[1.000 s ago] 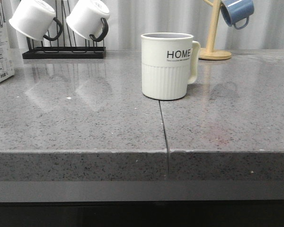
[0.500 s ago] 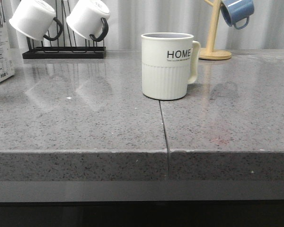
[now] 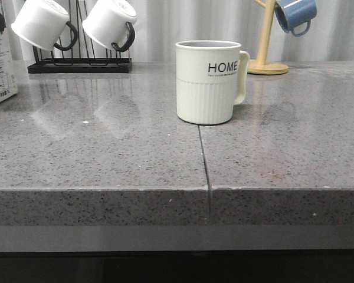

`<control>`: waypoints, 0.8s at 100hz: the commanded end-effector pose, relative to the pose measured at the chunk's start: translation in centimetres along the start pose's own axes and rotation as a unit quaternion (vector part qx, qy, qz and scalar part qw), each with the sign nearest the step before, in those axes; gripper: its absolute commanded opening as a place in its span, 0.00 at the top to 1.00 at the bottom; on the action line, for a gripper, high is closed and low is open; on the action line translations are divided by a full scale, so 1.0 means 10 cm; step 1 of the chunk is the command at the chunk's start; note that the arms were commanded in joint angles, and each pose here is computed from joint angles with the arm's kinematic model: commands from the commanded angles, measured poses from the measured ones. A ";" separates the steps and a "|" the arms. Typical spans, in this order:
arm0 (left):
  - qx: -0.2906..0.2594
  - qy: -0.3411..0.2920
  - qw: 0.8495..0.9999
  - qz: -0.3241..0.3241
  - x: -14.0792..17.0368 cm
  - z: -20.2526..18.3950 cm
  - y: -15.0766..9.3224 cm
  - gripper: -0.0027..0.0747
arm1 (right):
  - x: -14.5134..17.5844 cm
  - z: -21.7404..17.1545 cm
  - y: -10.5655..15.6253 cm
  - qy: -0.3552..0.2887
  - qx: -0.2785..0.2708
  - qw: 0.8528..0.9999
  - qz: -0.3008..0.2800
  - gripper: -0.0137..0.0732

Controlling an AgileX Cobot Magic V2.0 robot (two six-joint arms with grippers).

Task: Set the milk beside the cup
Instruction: 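Grasp the Pascual milk carton with the left gripper, then carry the milk carton beside the HOME mug and lower it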

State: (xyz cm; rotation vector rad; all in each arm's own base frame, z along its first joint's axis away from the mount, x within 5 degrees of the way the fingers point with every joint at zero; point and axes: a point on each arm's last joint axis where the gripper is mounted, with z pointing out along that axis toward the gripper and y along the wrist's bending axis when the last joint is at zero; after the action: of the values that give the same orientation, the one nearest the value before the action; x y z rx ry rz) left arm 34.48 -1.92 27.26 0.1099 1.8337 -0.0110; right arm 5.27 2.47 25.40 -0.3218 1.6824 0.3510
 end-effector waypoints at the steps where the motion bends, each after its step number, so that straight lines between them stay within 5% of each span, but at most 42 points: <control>1: -0.006 -0.078 0.997 -0.009 -0.29 -0.06 0.03 0.17 | -0.15 -0.02 0.00 -0.047 0.001 0.999 -0.006 0.92; 28: -0.002 -0.082 0.997 -0.007 -0.31 -0.08 0.01 0.57 | -0.15 -0.02 0.00 -0.047 0.001 0.999 -0.006 0.92; 46: 0.035 -0.112 0.993 -0.001 -0.48 -0.24 -0.24 0.59 | -0.15 -0.02 0.00 -0.047 0.001 0.999 -0.006 0.92; 80: 0.176 -0.129 0.976 0.019 -0.54 -0.47 -1.17 0.59 | -0.15 -0.02 0.00 -0.047 0.001 0.999 -0.006 0.92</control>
State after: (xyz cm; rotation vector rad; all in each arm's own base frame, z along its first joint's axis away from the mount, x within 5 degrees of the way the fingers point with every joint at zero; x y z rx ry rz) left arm 31.37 -11.74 29.94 0.3647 1.7235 -0.2335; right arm 5.27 2.47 25.40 -0.3203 1.6828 0.3524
